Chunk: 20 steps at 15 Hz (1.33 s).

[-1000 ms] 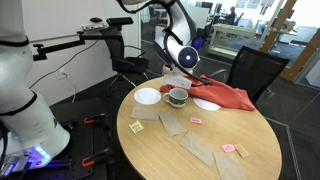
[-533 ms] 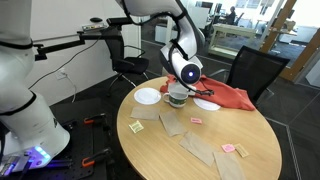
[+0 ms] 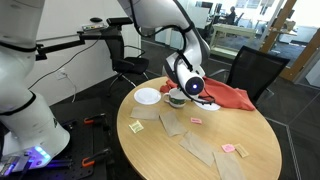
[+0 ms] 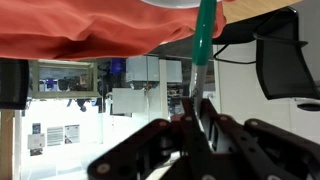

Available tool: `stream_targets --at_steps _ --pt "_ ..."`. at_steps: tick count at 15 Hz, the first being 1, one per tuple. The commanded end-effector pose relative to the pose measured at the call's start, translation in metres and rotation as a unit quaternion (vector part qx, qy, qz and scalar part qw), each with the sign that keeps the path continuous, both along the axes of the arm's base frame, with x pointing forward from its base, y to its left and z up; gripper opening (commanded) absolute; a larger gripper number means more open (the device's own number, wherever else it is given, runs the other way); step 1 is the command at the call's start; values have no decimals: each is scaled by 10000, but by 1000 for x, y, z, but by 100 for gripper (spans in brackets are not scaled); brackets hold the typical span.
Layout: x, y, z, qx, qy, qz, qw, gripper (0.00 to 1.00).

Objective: Put the marker in the mug

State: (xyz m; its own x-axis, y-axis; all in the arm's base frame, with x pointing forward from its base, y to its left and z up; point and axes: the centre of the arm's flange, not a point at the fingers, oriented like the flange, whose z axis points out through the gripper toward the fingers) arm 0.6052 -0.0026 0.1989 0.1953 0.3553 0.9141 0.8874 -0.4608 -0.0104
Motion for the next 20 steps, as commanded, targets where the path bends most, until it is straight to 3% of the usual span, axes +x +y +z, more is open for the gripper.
stream_targets --at_steps 1,11,12,14,20 --pt "10 -3 -9 108 -96 30 9999 3" --pt "6 -15 -28 -37 109 -137 9998 3" --pt "5 -17 -28 -27 118 -157 9998 38" --pt "4 -19 -29 -15 135 -179 9997 46" --pt "3 -21 -26 1 108 -214 9997 92"
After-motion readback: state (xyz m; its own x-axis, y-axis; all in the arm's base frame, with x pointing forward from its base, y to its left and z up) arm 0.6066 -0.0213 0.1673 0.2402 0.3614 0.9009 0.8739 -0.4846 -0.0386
